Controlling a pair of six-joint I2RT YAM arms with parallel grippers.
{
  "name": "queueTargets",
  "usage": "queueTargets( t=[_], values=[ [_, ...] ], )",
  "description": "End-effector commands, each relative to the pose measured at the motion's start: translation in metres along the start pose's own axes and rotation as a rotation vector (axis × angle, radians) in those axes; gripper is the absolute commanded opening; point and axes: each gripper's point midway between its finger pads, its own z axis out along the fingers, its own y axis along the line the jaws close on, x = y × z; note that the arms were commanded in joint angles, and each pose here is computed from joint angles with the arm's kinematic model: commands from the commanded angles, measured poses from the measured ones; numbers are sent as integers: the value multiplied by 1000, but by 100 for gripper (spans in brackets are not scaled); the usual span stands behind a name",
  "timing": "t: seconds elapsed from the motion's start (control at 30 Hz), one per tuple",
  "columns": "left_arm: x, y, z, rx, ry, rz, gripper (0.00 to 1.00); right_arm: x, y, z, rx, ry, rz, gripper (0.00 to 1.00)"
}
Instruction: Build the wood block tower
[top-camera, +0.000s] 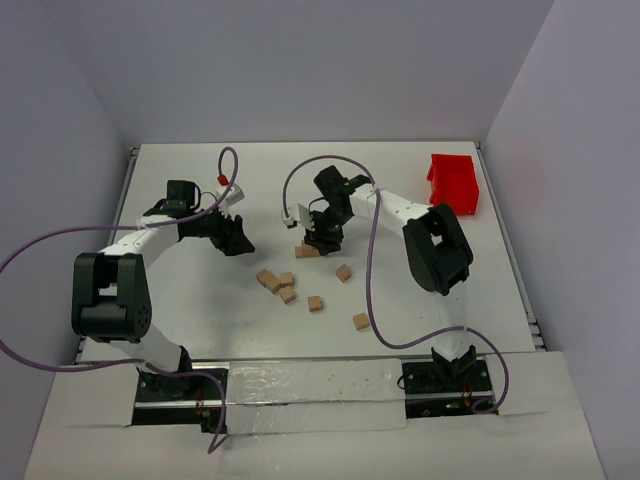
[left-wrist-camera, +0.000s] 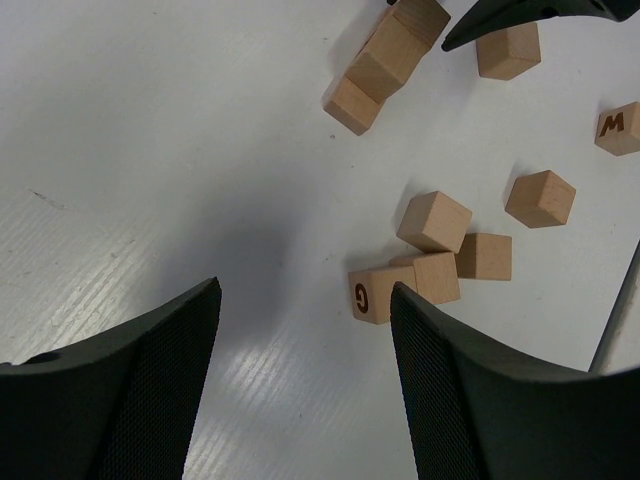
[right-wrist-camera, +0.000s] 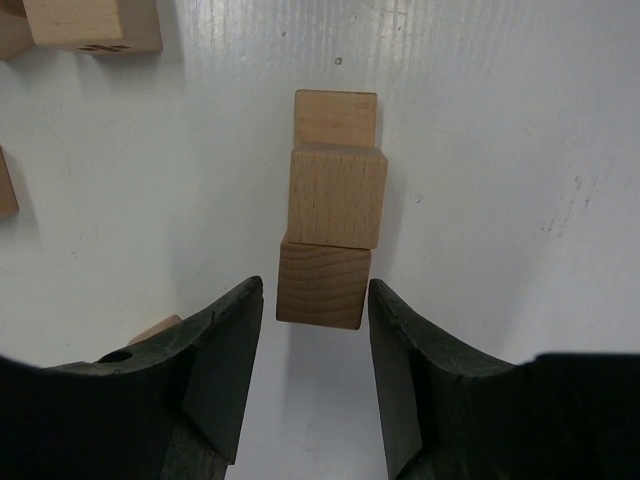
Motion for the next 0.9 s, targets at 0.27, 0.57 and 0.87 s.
queueTargets(
  t=[0.27, 0.57, 0.87],
  values=[
    [-7, 0, 1, 27, -40, 25, 75, -13, -9, -4, 14, -9, -39, 50],
    [-6, 1, 2, 30, -38, 22, 75, -12, -10, -4, 17, -3, -46, 47],
    [-6, 2, 3, 29, -36, 20, 75, -12, -10, -2, 14, 2, -50, 47]
  ],
)
